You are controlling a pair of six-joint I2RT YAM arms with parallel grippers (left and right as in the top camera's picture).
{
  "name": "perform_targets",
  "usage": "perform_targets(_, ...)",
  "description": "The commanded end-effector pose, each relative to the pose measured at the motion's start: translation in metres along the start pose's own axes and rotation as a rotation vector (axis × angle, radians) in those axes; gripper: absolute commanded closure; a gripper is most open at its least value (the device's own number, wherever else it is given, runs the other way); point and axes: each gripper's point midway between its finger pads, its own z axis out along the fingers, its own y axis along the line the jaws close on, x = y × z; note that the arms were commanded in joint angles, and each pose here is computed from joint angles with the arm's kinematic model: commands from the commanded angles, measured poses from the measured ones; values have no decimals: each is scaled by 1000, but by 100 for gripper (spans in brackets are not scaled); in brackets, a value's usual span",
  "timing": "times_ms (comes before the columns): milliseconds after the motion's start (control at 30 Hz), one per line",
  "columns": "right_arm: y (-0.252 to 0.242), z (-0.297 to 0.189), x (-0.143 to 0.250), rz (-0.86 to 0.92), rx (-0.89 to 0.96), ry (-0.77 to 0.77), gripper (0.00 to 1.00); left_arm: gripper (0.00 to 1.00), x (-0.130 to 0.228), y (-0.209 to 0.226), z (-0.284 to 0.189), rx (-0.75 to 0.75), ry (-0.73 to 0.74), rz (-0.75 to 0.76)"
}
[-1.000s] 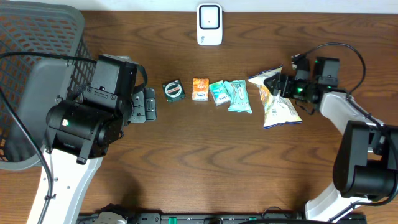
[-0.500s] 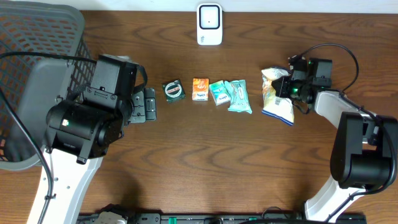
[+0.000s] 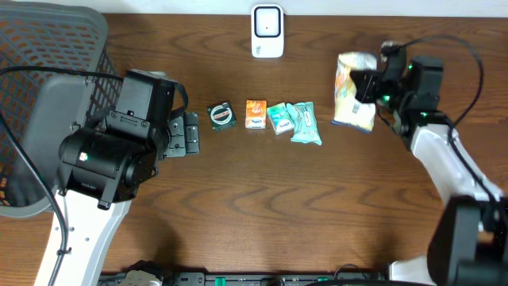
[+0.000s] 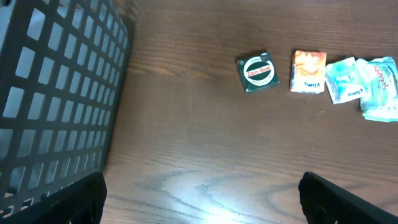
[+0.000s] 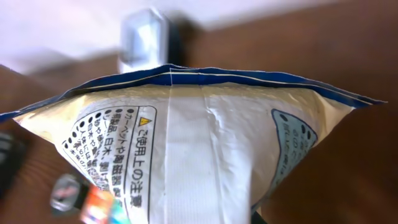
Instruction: Scan the item barcode
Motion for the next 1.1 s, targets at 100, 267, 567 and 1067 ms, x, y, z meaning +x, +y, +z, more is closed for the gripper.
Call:
perform_targets(100,82,-28,-43,-122,-161,-142,99,2,-2,4,0,-18,-6,5)
perform_targets(267,118,-31,-52,-183,-234,-196,99,2,-2,4,0,-19,-5,5)
perform_targets(567,151,-29,-50,-190,-308,-214,99,2,-2,4,0,-19,-5,5)
perform_targets(1067,194,-19,-37,-73,-320,-210,99,2,-2,4,0,-19,-5,5)
